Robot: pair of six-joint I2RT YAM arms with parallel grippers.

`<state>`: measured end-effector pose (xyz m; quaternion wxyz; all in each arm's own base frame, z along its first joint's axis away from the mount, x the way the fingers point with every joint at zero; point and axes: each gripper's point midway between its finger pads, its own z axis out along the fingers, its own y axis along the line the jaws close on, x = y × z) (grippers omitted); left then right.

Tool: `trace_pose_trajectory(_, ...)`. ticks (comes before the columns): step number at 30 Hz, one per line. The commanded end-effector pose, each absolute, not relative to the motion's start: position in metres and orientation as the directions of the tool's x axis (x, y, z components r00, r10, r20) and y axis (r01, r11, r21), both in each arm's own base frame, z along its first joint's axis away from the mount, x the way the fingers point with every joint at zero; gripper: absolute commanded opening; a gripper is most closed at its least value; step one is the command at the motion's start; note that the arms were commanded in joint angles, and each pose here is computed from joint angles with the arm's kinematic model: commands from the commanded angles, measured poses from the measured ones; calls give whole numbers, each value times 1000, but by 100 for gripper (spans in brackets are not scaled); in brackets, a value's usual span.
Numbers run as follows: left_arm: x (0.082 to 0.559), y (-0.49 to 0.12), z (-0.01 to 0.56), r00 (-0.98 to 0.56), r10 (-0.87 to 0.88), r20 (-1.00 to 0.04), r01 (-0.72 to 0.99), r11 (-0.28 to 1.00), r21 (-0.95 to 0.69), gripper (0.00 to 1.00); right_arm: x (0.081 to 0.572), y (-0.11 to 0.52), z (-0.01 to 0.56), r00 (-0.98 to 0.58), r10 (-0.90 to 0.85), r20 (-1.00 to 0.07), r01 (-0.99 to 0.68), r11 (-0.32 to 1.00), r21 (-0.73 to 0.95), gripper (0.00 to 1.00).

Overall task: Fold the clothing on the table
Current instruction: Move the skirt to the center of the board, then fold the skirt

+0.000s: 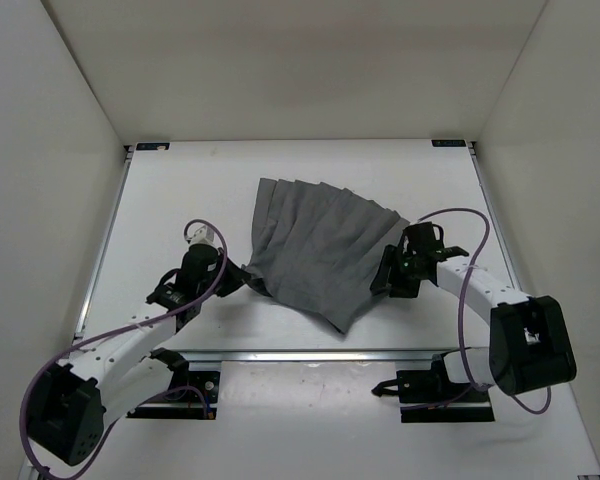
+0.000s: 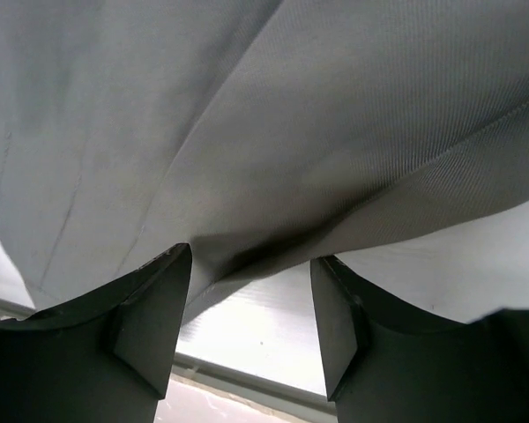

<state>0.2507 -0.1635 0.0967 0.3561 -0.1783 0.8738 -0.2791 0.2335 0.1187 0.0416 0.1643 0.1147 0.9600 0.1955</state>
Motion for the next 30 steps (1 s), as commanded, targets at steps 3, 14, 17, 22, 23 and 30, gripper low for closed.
trace_pose_trajectory(3, 239, -156, 89, -686, -521, -508, -131, 775, -618, 0, 241, 129, 27, -923, 290, -254, 159, 886, 435, 52)
trace_pose_trajectory(14, 230, -153, 77, -691, -531, -491, -154, 771, -617, 0, 362, 146, 74, -887, 143, -440, -37, 926, 377, 0)
trace_pose_trajectory(17, 237, -149, 76, -691, -521, -501, -158, 785, -600, 0, 383, 143, 66, -912, 104, -397, -26, 950, 310, 3)
trace_pose_trajectory(22, 244, -148, 75, -700, -492, -517, -149, 809, -568, 0, 368, 119, 81, -904, 83, -420, -25, 969, 245, 49)
trace_pose_trajectory(23, 246, -151, 78, -699, -493, -518, -138, 804, -579, 0, 355, 116, 80, -907, 87, -412, -26, 965, 260, 56)
trace_pose_trajectory(30, 239, -149, 64, -715, -493, -495, -151, 800, -580, 0, 289, 124, 60, -920, 110, -376, -41, 927, 372, 54)
